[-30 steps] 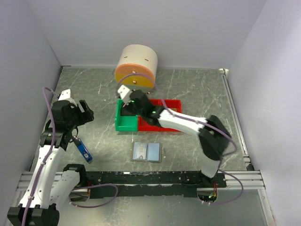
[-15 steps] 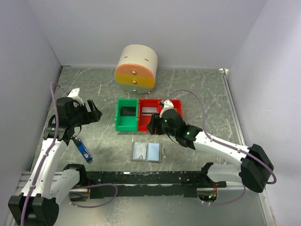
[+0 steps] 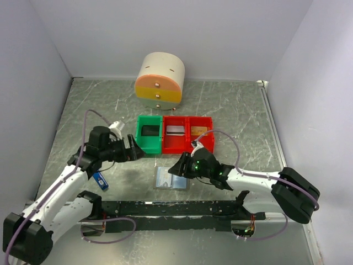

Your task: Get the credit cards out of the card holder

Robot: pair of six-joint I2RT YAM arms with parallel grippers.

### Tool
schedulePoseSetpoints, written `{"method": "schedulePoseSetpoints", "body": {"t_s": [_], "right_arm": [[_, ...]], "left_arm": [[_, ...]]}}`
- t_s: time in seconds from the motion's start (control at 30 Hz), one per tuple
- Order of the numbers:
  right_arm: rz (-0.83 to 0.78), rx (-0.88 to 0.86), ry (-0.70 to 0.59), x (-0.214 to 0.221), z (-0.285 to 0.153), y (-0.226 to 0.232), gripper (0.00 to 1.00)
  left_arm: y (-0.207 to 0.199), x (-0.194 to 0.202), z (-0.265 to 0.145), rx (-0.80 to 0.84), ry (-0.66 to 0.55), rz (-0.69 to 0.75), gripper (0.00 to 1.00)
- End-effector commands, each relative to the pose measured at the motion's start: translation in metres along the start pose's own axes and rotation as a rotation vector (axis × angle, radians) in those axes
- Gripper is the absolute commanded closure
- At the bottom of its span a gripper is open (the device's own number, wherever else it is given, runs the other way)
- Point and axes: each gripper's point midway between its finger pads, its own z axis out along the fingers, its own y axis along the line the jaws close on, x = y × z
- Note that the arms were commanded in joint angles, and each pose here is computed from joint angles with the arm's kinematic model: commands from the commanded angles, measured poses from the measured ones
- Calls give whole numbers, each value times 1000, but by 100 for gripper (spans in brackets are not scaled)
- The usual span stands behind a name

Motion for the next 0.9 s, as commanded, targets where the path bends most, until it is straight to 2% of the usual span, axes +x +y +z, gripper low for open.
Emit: {"method": "schedulePoseSetpoints", "body": {"t_s": [0.0, 0.17, 0.37, 0.63, 0.87], "right_arm": [[57, -52, -31, -12, 7, 24, 55], [108, 51, -35, -10, 13, 5, 57], [67, -17, 53, 6, 17, 14, 58], [90, 94, 78, 17, 28, -4, 64], [69, 221, 91, 23, 28, -29, 65]], "left_arm": [[-35, 14, 14, 78, 19, 7, 5], [-48, 40, 35, 107, 107, 4, 9], [-56, 58, 48, 90, 180, 56, 12], [-59, 73, 54, 92, 223, 68, 14], [-63, 87, 60, 92, 268, 95, 15]]}}
